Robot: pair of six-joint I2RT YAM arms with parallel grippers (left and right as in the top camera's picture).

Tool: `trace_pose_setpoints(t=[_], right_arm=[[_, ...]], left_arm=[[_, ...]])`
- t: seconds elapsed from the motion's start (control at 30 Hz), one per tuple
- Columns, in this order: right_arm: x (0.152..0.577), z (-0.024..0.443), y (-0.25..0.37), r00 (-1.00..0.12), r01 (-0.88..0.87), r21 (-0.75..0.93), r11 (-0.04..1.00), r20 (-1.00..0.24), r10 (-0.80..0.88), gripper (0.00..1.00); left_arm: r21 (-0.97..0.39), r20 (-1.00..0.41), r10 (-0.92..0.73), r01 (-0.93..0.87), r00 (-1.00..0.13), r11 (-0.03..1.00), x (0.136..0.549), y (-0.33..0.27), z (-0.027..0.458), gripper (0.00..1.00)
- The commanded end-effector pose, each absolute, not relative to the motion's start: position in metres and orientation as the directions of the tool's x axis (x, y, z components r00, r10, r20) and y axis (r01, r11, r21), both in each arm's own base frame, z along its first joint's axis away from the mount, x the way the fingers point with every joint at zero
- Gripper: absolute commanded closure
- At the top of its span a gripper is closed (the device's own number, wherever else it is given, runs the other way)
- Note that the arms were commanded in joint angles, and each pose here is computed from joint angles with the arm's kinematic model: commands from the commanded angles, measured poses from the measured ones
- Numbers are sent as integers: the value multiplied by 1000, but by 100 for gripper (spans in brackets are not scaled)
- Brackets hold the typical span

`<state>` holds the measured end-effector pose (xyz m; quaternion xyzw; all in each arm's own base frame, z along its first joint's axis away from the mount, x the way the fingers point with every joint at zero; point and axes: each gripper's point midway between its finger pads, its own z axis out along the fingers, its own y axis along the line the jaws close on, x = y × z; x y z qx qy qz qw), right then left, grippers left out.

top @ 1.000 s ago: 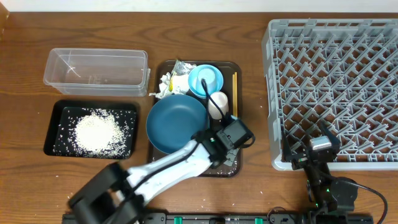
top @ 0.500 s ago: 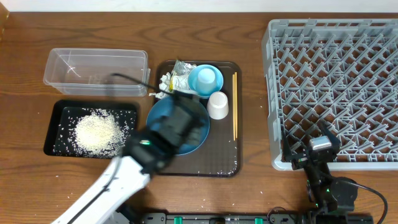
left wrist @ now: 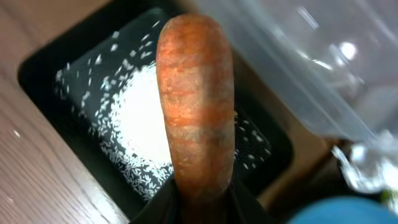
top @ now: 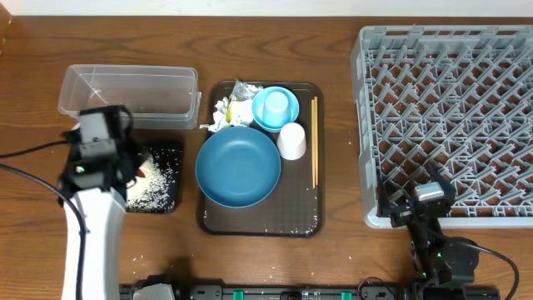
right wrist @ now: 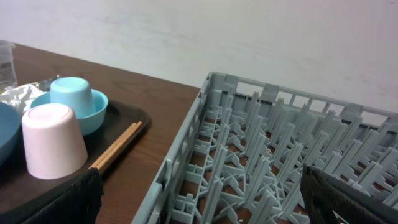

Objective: Sort waste into correct bins and load items into the dishwasher rack
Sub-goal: 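Carry the carrot left and drop it onto the black tray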

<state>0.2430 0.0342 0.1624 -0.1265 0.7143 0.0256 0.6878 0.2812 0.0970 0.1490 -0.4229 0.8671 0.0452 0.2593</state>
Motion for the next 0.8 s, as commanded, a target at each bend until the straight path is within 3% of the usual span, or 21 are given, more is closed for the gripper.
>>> trace_pose_setpoints(t=[0.0,0.33,0.47,0.53,0.7,0.77], right_arm=[[243,162,31,-22,-202,-149,968,-987,-156,1],[243,162,31,-22,-202,-149,968,-987,-156,1],[243,162,31,-23,-202,-149,968,-987,-156,1],[243,162,31,-23,-202,-149,968,-987,-156,1],[243,162,31,-22,-202,-149,968,-987,-156,1],[243,162,31,-23,-202,-149,968,-987,-156,1]], left_arm=[[-180,-378,-800,-811,-465,557,283,109,119,79],[-186,-236,-900,-892,-367,413,291,140,62,78],[-177,-223,-906,-899,-359,400,289,144,56,78],[-179,-224,-906,-899,-358,400,289,144,56,70],[-178,-222,-906,-899,-359,400,289,144,56,68],[-185,-214,-907,-897,-362,401,290,142,56,61]])
